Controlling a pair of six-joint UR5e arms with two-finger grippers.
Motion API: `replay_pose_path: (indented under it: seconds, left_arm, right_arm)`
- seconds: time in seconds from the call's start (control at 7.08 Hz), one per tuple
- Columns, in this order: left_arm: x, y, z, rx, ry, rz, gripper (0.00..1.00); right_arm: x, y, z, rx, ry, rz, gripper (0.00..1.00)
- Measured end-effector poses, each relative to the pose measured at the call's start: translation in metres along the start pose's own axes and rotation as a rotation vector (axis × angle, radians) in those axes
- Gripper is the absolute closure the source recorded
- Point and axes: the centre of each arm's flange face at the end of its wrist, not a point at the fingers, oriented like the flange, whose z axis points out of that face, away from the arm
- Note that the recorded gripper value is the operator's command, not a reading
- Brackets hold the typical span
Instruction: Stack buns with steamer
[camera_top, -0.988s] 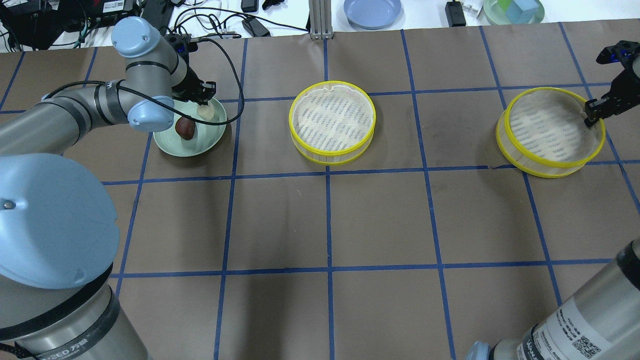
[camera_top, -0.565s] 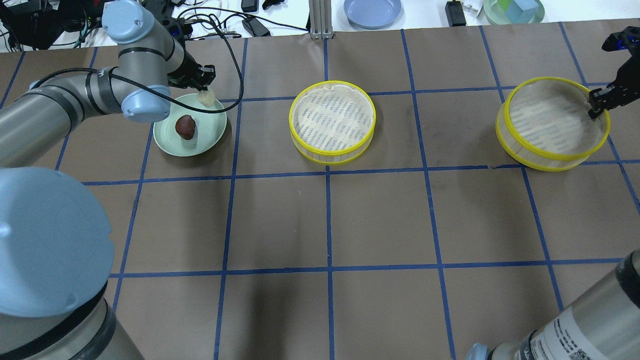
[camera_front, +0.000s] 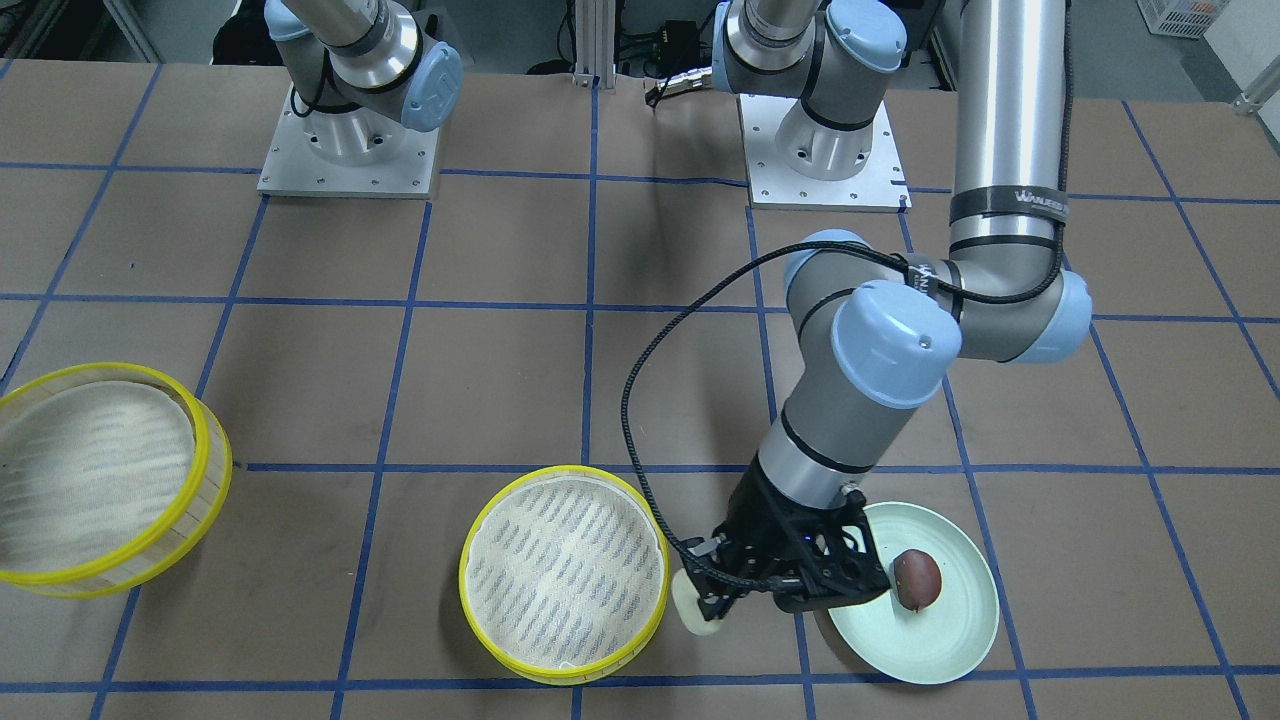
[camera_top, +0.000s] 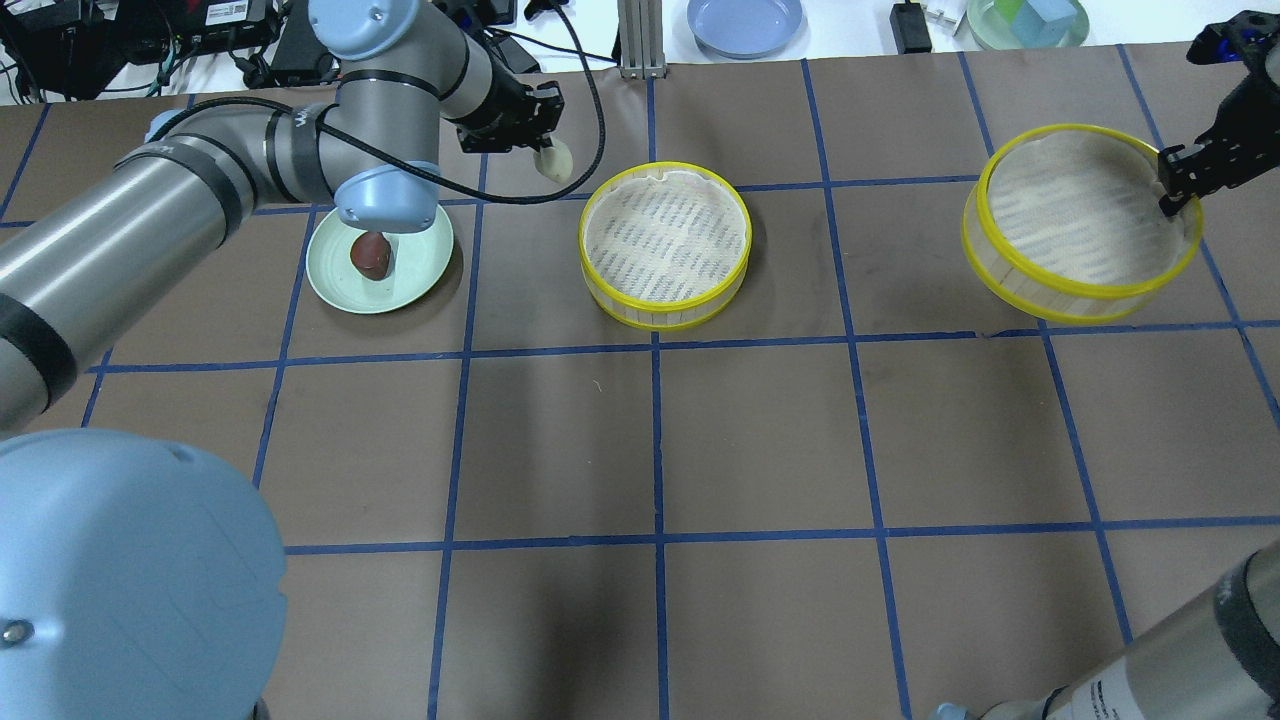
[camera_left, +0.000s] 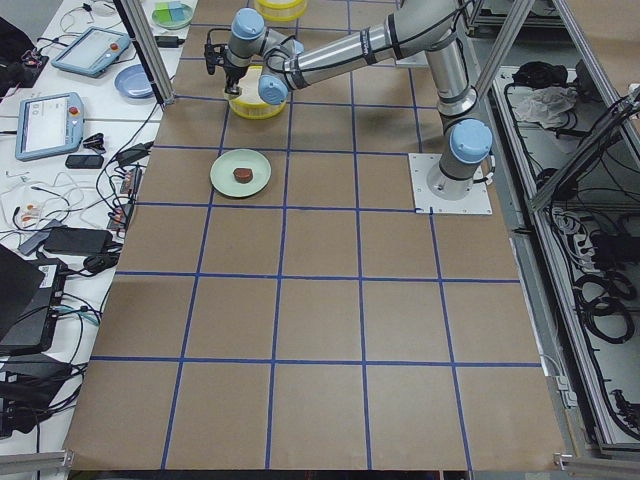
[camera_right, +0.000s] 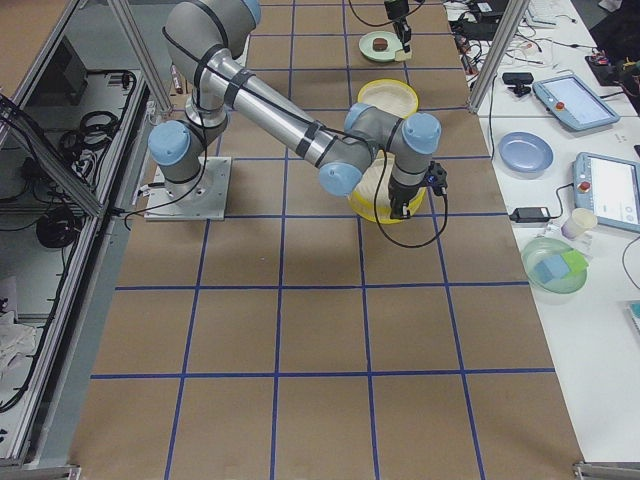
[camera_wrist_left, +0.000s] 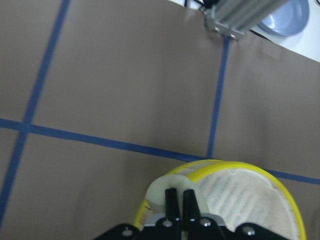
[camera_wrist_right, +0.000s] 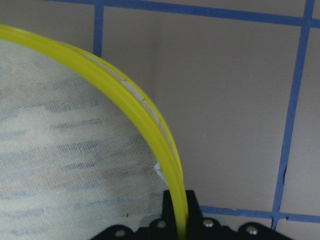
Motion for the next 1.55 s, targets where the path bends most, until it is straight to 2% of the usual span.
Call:
replay_pose_path:
  seconds: [0.14, 0.28, 0.42, 0.56, 0.85, 1.13, 1.27, 1.55]
  left_arm:
    - [0.016, 0.02, 0.013, -0.058, 0.056, -0.014, 0.97]
    - [0.019, 0.041, 0.031, -0.115, 0.07, -0.025, 0.78]
    - [0.015, 0.058, 0.048, -0.16, 0.064, -0.03, 0.23]
    - [0.011, 0.068, 0.057, -0.185, 0.057, -0.033, 0.0]
    - [0.009, 0.072, 0.063, -0.196, 0.055, -0.039, 0.0]
    - [0.012, 0.065, 0.055, -0.179, 0.043, -0.033, 0.0]
    - [0.015, 0.054, 0.038, -0.159, -0.005, -0.015, 0.0]
    - [-0.005, 0.017, -0.005, -0.141, -0.159, 0.084, 0.0]
  right_arm:
    - [-0.021, 0.002, -0.016, -0.008, -0.004, 0.018, 1.0]
    - [-0.042, 0.004, -0.033, -0.009, -0.004, 0.033, 1.0]
    - [-0.062, 0.006, -0.048, -0.007, -0.002, 0.054, 1.0]
    - [-0.083, 0.006, -0.057, -0.007, -0.003, 0.073, 1.0]
    - [-0.122, 0.001, -0.065, -0.006, -0.002, 0.112, 1.0]
    - [-0.164, -0.006, -0.067, -0.005, -0.003, 0.158, 1.0]
    - [-0.188, -0.009, -0.067, -0.002, -0.003, 0.181, 1.0]
    - [-0.253, -0.016, -0.065, 0.007, -0.007, 0.236, 1.0]
